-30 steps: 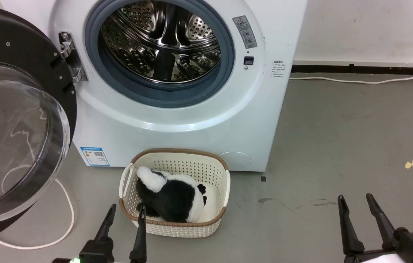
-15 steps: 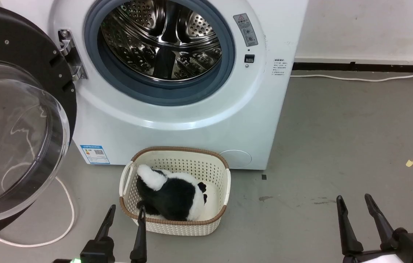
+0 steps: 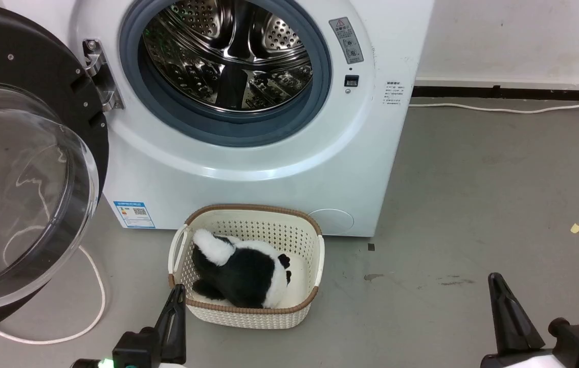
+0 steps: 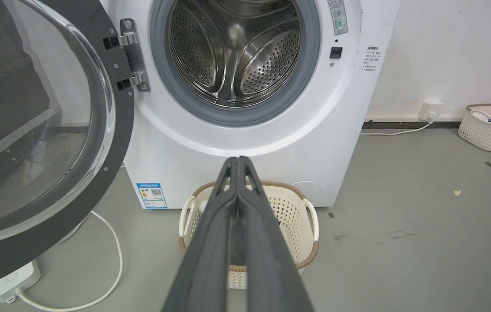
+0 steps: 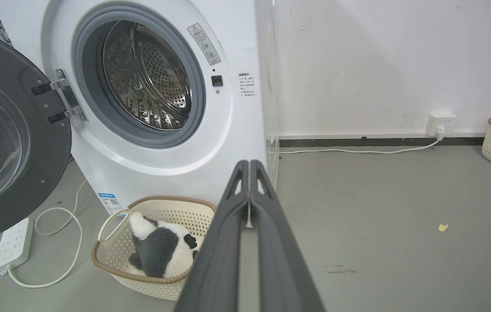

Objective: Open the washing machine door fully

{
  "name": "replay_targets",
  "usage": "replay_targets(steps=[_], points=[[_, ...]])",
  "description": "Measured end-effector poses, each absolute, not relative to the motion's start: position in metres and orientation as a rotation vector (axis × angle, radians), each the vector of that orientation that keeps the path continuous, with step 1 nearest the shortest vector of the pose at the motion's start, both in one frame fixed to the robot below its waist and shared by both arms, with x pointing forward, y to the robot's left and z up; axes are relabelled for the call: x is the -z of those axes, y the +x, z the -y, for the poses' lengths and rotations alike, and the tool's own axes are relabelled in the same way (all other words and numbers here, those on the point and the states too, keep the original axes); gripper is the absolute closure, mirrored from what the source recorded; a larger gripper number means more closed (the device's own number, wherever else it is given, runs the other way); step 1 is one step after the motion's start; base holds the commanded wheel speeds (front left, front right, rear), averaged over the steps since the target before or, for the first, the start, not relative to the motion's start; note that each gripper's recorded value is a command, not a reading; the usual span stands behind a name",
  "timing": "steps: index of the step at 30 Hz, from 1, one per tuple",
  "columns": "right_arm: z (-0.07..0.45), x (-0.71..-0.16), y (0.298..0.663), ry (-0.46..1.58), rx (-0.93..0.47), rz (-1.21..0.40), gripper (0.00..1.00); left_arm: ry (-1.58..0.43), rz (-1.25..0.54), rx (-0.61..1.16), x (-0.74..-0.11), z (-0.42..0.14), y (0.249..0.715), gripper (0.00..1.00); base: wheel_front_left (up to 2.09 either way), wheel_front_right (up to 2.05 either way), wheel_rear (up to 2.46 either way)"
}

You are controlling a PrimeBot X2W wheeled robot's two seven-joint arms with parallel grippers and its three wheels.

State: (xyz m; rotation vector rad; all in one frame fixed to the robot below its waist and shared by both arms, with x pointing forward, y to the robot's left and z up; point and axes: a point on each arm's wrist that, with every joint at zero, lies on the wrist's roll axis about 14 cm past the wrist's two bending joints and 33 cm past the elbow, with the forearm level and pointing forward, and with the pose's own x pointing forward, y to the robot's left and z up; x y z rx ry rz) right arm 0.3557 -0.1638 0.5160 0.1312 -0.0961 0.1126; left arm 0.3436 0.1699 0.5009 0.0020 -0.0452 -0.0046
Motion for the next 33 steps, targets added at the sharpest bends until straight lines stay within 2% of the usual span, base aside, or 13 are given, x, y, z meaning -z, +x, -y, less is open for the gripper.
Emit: replay_targets(steps=[33], points=[[0.1625, -0.5153, 0.3585, 0.084, -0.121, 0.058, 1.00, 0.013, 0.024, 0.004, -0.5047, -0.1727, 0.3500, 1.00, 0.00, 0.00, 0.00]])
